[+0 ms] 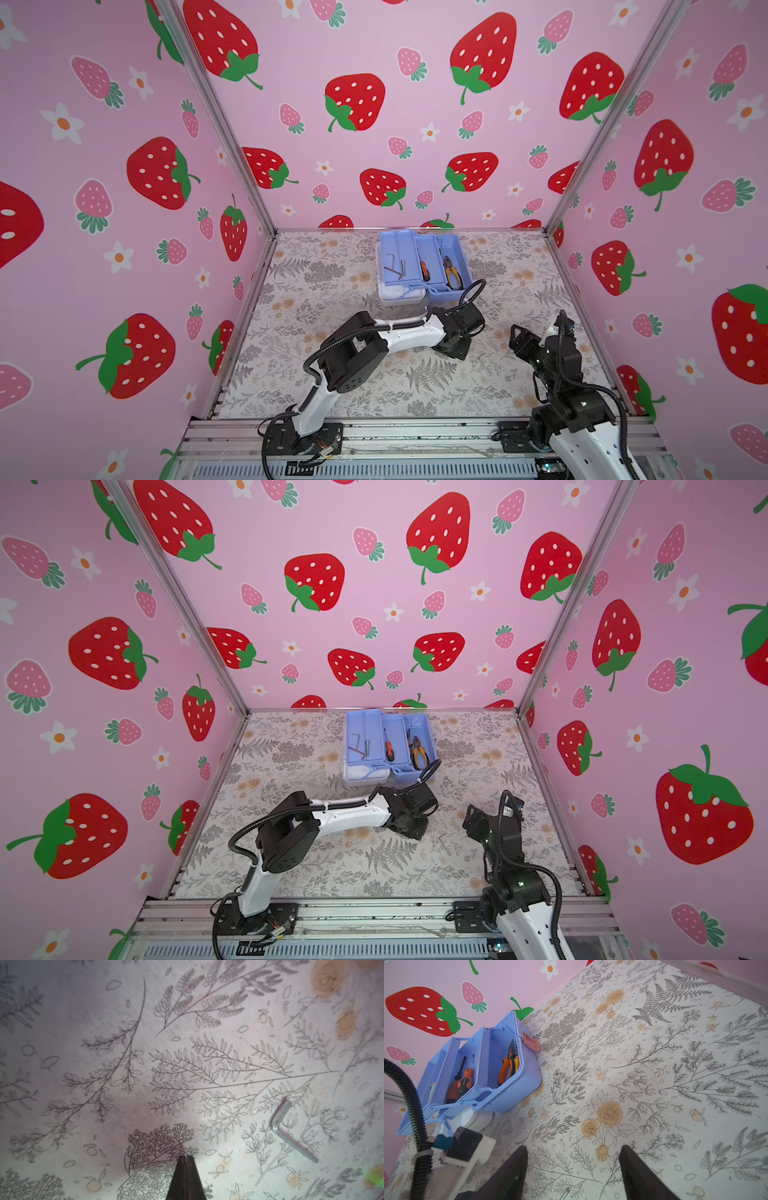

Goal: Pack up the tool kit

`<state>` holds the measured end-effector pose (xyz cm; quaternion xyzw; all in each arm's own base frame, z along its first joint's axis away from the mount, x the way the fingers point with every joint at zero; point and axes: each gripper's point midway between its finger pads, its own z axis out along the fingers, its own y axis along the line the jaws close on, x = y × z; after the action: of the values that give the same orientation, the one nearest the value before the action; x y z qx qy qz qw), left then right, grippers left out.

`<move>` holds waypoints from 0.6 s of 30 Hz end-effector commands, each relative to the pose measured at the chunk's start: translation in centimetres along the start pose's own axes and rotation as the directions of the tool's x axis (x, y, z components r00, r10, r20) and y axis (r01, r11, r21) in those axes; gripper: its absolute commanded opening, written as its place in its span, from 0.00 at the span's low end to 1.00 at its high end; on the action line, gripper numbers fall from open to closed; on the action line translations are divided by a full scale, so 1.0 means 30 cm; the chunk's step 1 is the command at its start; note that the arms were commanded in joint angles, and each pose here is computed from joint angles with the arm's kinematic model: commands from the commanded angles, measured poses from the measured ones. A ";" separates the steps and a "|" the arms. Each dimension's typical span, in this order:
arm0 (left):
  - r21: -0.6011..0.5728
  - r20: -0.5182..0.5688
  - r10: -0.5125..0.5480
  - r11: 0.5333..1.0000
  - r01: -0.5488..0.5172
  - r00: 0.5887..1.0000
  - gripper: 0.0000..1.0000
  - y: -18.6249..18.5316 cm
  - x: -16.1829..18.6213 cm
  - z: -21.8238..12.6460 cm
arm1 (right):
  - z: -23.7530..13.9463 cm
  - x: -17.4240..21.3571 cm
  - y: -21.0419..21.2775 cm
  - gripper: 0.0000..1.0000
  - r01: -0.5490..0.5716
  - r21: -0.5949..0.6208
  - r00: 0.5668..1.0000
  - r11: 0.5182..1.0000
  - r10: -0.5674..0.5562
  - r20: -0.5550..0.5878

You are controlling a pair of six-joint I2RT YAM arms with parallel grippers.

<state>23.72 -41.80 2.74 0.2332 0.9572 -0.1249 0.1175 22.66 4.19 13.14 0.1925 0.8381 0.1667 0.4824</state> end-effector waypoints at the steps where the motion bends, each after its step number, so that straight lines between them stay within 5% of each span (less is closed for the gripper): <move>1: -0.011 0.037 -0.024 1.000 0.024 0.999 0.00 0.032 -0.026 -0.051 | 0.010 0.003 -0.017 0.73 -0.004 0.019 1.000 1.000 0.004 0.010; 9: 0.039 0.050 -0.059 0.998 0.057 0.997 0.00 0.015 -0.048 -0.069 | 0.017 0.012 -0.022 0.73 -0.003 0.022 1.000 1.000 0.002 0.006; 13: 0.118 0.046 0.002 0.993 -0.007 0.999 0.27 -0.117 -0.043 -0.077 | 0.024 0.018 -0.021 0.73 -0.008 0.018 1.000 1.000 0.008 0.000; 18: 0.144 -0.012 0.063 0.988 -0.060 0.998 0.32 -0.227 0.033 -0.037 | 0.021 0.017 -0.027 0.73 0.001 0.028 1.000 1.000 -0.001 0.002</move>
<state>21.55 -45.35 5.20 0.2517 0.9436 -0.1792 0.1192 22.75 4.19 12.15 0.1929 0.8430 0.1619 0.4752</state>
